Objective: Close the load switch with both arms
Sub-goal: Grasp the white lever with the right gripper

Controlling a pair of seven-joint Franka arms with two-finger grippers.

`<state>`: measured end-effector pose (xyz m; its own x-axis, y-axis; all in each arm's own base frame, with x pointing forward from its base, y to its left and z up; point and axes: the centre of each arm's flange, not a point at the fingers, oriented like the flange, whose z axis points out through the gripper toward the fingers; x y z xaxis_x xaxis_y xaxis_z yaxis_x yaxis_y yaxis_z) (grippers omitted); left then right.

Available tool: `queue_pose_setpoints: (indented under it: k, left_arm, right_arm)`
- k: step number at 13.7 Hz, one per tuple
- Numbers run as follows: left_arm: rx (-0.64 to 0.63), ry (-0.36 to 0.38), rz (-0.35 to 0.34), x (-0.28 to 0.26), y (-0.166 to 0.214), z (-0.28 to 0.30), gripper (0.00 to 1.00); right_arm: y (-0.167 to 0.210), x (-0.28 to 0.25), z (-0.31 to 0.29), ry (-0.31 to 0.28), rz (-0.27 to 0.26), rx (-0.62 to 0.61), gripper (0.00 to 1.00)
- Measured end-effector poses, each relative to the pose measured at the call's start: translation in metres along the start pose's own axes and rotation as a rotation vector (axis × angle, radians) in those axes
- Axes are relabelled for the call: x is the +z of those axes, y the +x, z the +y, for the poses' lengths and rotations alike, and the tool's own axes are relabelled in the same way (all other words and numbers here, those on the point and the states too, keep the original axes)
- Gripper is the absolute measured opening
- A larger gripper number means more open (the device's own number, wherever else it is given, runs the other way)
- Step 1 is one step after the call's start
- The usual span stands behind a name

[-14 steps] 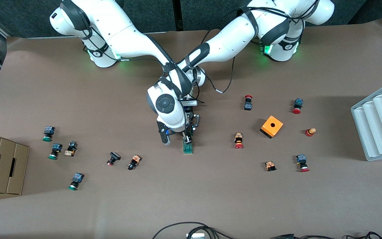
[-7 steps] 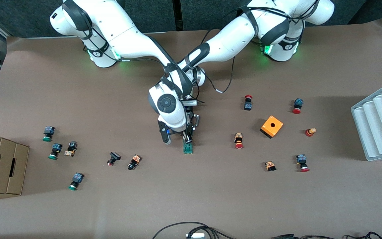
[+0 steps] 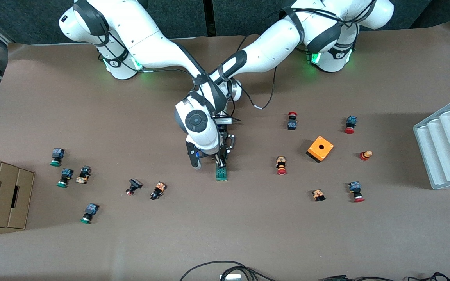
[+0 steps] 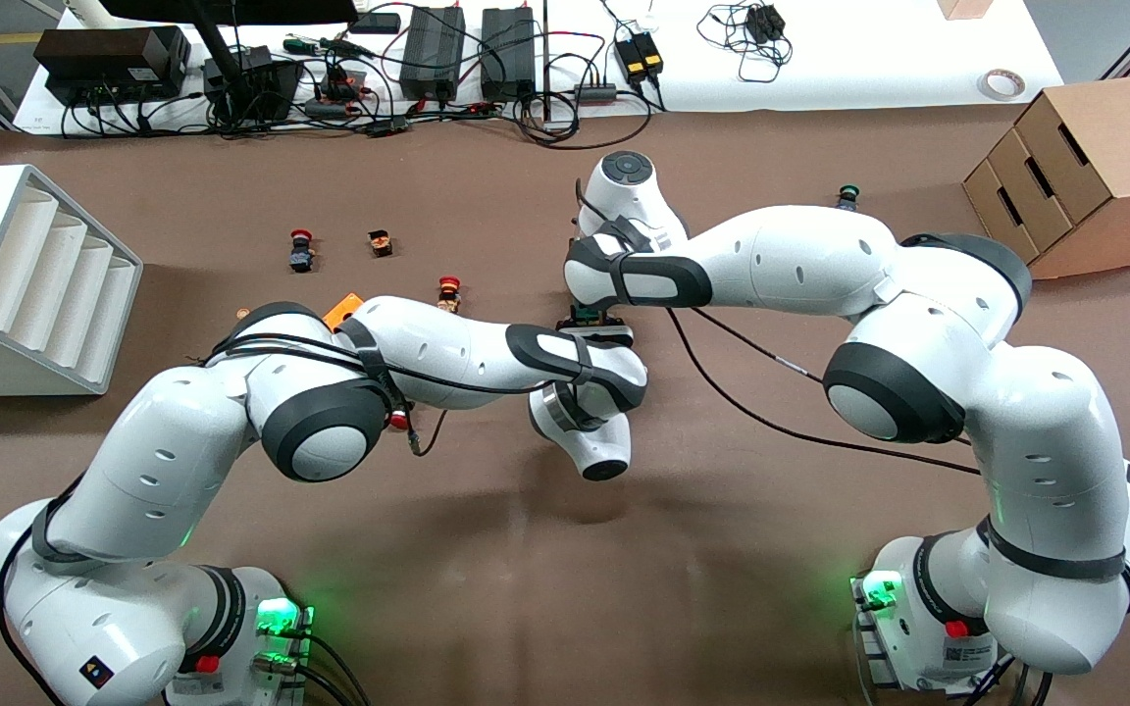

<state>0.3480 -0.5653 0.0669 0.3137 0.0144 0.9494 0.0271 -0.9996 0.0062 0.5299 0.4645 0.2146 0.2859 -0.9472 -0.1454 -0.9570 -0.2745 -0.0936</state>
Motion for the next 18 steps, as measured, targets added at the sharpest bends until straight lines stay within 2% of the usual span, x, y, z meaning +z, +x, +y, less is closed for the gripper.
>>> queue_pose_setpoints:
  k: [7,12,18]
  left_arm:
    - [0.000,0.000,0.000,0.000,0.000,0.000,0.60]
    - [0.000,0.000,0.000,0.000,0.000,0.000,0.60]
    - [0.000,0.000,0.000,0.000,0.000,0.000,0.60]
  right_arm:
    - [0.001,-0.003,0.000,0.001,0.000,-0.015,0.37]
    - [0.003,-0.022,-0.007,0.024,-0.008,-0.010,0.37]
    - [0.016,-0.031,-0.018,0.043,-0.002,0.000,0.28]
